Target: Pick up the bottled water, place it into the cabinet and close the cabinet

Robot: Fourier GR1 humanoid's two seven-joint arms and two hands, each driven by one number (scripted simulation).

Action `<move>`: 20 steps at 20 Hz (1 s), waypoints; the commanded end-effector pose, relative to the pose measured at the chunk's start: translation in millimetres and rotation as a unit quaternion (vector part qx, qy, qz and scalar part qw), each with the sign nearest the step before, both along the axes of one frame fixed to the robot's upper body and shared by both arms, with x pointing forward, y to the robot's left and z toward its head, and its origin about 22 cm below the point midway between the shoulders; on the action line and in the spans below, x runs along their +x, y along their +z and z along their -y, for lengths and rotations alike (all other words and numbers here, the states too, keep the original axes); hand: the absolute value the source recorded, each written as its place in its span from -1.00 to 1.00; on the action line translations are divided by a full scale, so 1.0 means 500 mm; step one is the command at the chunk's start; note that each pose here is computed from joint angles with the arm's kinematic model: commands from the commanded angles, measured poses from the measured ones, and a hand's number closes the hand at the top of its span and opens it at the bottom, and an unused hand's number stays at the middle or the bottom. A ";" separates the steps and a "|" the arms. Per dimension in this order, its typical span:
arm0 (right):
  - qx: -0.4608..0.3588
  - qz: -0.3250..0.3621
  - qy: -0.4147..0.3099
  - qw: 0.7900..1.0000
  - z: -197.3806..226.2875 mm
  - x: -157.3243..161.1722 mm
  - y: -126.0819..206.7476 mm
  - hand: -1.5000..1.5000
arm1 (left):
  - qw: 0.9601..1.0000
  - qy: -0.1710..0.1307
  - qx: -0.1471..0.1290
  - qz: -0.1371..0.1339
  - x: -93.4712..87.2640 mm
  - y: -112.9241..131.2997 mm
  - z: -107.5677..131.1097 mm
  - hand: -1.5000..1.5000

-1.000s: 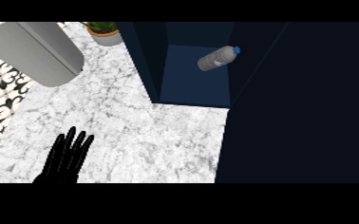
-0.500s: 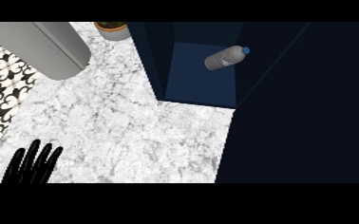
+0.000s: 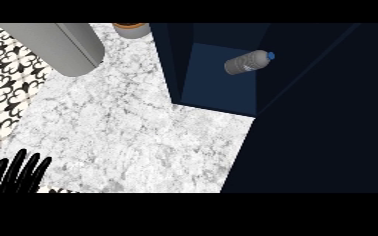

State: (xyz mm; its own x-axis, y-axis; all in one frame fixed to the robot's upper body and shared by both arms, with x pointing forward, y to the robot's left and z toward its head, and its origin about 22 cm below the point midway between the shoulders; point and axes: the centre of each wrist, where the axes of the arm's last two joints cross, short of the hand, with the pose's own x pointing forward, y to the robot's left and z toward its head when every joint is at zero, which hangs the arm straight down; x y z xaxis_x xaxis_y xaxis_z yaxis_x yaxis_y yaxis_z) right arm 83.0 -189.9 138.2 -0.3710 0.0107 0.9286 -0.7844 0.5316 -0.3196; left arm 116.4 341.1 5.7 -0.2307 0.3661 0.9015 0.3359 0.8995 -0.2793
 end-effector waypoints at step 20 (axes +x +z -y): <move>0.095 -0.137 -0.028 0.986 -0.076 0.088 -0.035 1.00 | 0.999 -0.016 0.007 0.030 0.042 0.054 -0.058 -1.00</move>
